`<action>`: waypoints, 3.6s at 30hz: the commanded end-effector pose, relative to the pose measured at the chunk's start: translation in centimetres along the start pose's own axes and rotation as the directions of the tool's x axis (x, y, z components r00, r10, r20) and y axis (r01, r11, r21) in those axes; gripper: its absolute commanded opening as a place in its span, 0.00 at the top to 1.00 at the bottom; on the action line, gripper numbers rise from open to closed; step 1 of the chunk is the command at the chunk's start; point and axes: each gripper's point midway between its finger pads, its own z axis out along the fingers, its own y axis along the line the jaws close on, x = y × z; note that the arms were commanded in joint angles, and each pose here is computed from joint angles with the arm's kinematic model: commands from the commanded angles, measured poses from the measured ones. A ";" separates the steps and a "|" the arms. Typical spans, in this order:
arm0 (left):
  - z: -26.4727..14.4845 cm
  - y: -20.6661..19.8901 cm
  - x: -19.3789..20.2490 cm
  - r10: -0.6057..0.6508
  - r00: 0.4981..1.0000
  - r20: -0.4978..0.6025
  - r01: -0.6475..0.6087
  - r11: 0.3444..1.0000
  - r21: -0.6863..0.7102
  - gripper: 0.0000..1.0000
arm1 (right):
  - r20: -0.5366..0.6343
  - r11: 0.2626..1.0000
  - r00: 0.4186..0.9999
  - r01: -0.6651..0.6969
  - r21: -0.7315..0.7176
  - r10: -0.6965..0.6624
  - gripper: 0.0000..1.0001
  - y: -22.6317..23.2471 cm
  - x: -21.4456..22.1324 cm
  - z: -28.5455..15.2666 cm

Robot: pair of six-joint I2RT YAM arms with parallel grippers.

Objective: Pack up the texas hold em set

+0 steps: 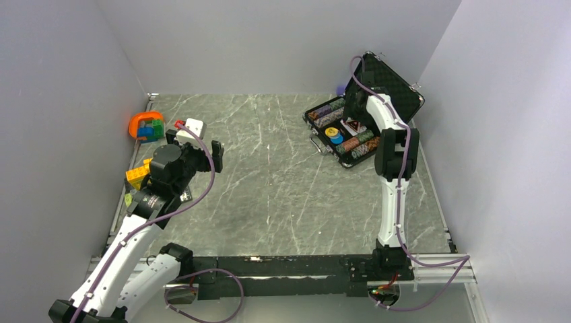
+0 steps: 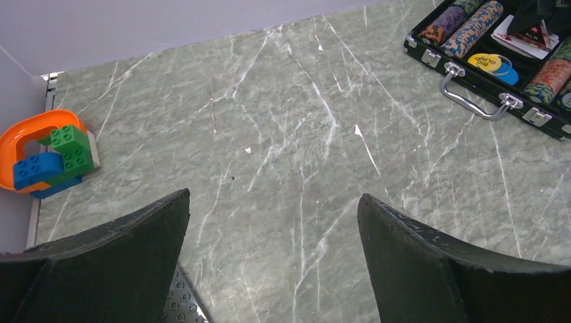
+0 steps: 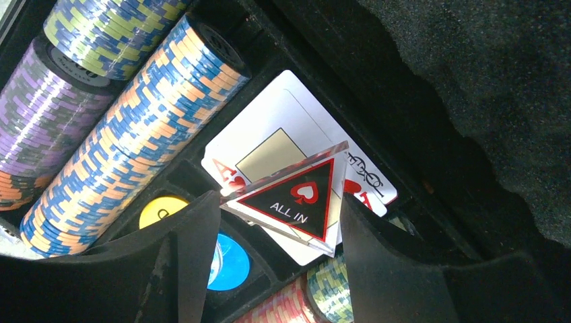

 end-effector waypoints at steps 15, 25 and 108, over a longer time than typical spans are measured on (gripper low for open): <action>0.0 0.0 -0.8 0.004 1.000 0.028 -0.004 1.000 -0.001 0.02 | 0.008 1.000 1.000 -0.007 -0.013 0.007 0.28 0.4 -0.8 -0.4; -0.2 0.1 -1.0 0.004 0.999 0.038 -0.004 1.000 -0.008 0.02 | 0.043 0.999 0.999 0.008 -0.033 -0.006 0.18 0.7 -1.9 -2.3; -0.6 0.1 -1.5 0.001 0.998 0.069 0.000 1.000 -0.002 0.02 | 0.558 0.870 0.829 0.300 -0.391 -0.035 0.01 -11.1 -10.5 -20.4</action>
